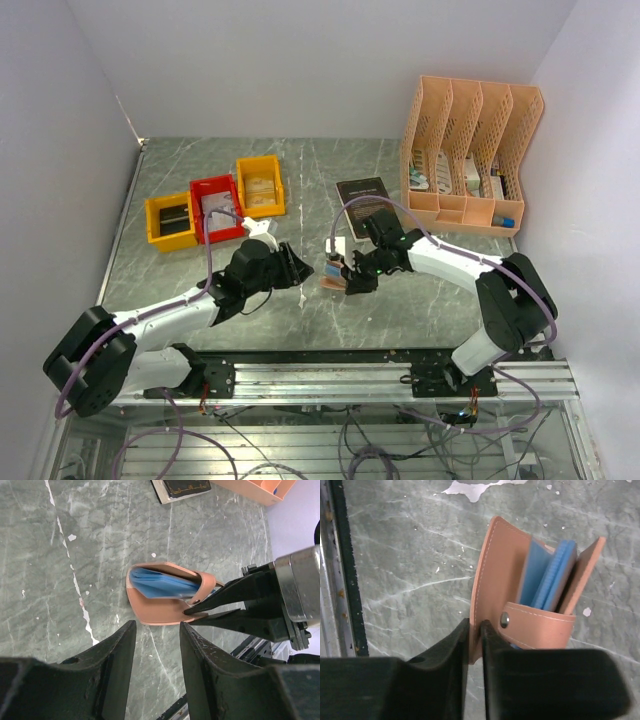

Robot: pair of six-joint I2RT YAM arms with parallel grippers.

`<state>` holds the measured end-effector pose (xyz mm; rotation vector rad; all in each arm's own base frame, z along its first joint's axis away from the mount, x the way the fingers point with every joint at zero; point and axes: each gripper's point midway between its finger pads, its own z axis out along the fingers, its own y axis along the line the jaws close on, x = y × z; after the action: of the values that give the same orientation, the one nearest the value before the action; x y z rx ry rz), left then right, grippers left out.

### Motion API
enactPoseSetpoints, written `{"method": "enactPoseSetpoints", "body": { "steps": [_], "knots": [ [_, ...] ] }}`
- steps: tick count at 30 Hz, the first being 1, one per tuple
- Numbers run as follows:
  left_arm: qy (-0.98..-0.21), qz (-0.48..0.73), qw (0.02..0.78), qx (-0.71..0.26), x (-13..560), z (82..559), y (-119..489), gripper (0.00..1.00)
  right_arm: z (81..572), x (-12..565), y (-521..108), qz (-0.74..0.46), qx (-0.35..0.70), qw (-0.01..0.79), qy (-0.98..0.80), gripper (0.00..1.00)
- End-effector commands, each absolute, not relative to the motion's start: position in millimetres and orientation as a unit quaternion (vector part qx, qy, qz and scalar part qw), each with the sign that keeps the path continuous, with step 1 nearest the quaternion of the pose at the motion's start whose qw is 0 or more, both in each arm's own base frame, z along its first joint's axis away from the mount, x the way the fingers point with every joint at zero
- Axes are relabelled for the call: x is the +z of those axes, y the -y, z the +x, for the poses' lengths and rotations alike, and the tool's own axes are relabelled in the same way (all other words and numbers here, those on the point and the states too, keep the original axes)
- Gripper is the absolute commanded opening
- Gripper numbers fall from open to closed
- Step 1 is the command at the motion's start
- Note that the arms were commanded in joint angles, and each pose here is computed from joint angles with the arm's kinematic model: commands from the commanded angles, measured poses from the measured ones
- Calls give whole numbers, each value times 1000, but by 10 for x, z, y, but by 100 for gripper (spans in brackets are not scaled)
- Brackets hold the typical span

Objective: Put the credit cards into the card holder
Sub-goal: Open the card holder at the center of the board.

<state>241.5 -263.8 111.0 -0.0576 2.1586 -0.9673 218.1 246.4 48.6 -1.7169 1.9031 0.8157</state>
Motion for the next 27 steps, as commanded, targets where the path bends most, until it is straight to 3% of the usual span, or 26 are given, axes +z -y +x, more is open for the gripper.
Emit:
{"method": "enactPoseSetpoints", "body": {
  "steps": [1,5,8,14,27],
  "knots": [
    [-834,-24,382,-397,1163,2406,2686,51,2116,534,-2509,-631,317,220,-673,21],
    [-827,-19,378,-416,1184,2430,2784,51,2066,512,-2523,-629,333,201,-673,36],
    [-823,-12,369,-431,1159,2462,2901,50,2034,563,-2559,-628,350,199,-666,42],
    [-819,0,350,-455,1061,2480,3092,23,2147,718,-2512,-605,370,220,-670,43],
    [-840,22,333,-428,774,2534,3270,28,2569,1026,-2445,-540,362,298,-699,43]
  ]
}}
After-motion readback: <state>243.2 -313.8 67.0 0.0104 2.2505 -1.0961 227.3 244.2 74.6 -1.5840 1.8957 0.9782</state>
